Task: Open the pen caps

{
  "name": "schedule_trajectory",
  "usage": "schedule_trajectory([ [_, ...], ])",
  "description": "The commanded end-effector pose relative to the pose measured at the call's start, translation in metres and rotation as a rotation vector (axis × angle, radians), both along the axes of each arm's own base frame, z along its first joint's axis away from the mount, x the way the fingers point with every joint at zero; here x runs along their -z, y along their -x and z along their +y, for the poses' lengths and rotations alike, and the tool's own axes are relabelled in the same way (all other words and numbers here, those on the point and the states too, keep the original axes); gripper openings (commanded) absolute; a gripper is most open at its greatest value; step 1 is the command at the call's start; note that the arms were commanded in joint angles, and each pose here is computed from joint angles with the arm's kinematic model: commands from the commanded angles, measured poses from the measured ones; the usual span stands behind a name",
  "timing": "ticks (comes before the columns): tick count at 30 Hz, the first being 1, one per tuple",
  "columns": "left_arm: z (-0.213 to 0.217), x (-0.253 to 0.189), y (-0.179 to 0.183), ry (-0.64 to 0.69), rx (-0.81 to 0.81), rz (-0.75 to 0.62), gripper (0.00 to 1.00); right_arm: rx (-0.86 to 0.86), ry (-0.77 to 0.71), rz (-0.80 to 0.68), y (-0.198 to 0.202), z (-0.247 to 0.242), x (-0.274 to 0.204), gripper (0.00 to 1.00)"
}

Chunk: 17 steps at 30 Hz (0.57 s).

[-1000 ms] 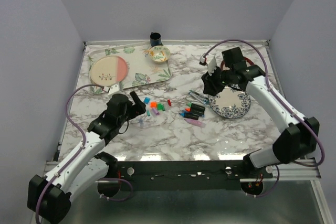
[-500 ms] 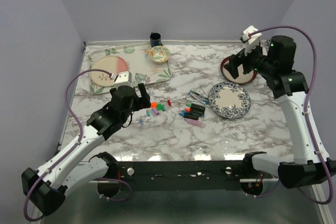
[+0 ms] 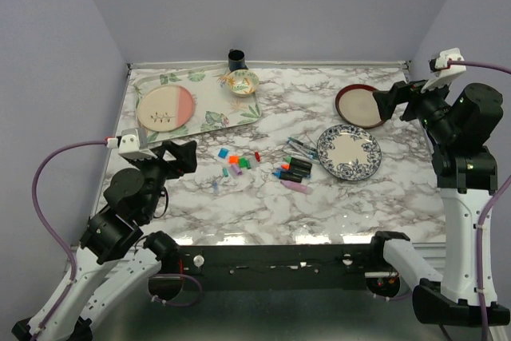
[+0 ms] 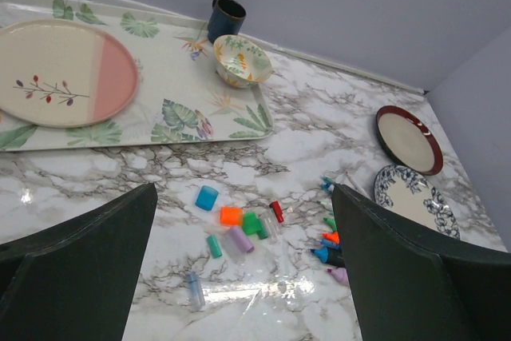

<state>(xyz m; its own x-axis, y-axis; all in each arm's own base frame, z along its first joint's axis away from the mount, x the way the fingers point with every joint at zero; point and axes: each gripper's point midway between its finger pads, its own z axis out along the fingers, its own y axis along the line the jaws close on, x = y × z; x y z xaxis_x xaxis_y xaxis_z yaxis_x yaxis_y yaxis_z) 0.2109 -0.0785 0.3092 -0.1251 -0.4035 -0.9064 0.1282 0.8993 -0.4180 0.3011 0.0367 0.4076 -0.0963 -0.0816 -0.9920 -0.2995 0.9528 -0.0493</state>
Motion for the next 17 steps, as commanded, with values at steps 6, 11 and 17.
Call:
schedule_trajectory([
  [6, 0.007, 0.001, -0.002, -0.063, -0.037, 0.05, 0.99, 0.274, -0.138, -0.053, 0.019, -0.037, -0.018, 1.0],
  [11, 0.004, -0.004, -0.005, -0.054, -0.033, 0.054, 0.99, 0.328, -0.085, -0.057, 0.025, -0.049, -0.013, 1.0],
  [17, 0.003, -0.013, -0.005, -0.061, -0.029, 0.05, 0.99, 0.289, -0.005, -0.062, 0.026, -0.046, -0.011, 1.0],
])
